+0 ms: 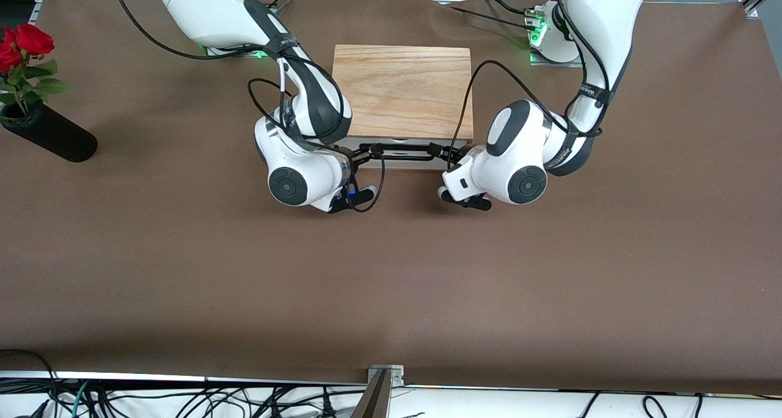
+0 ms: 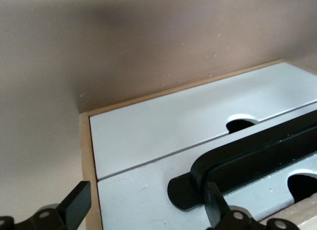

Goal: Close drawer with both arms simultaneously

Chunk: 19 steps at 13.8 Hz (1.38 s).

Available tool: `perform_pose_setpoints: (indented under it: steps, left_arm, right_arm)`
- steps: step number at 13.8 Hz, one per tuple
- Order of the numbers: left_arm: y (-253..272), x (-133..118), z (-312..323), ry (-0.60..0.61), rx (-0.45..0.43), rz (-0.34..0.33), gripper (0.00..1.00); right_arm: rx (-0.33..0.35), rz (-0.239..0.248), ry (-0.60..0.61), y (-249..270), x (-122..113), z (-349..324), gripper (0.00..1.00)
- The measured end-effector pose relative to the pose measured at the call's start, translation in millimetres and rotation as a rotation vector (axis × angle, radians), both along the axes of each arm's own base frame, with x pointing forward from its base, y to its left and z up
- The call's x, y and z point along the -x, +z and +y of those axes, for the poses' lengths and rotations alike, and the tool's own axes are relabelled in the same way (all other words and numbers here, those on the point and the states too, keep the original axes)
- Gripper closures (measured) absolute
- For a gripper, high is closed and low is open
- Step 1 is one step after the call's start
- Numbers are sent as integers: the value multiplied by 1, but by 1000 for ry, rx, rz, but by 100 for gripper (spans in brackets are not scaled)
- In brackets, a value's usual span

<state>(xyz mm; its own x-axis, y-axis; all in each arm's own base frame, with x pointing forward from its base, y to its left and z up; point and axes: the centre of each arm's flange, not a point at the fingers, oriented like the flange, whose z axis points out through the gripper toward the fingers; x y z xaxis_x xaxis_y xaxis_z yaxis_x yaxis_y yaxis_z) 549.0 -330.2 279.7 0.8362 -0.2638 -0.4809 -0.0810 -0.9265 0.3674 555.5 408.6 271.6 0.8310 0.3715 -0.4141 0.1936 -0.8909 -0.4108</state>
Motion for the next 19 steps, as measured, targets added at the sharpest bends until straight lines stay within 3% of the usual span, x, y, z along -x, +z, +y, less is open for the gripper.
perform_pose_setpoints:
  steps: [8,12,14,17,19]
  left_arm:
    - [4,-1,0,-34,-28,-22,0]
    - [16,-9,15,-40,-55,-54,0]
    - [41,-25,30,-12,-44,-94,0]
    - [92,-62,72,3,-95,-230,0]
    - [132,-79,96,-3,-144,-330,0]
  right_arm:
    - [-10,-1,1,1,1,6,0]
    - [-74,-118,-38,55,-36,2,0]
    - [-70,-188,-74,81,-63,-24,0]
    - [-3,-291,-114,115,-97,-76,0]
    - [31,-306,-162,127,-116,-119,0]
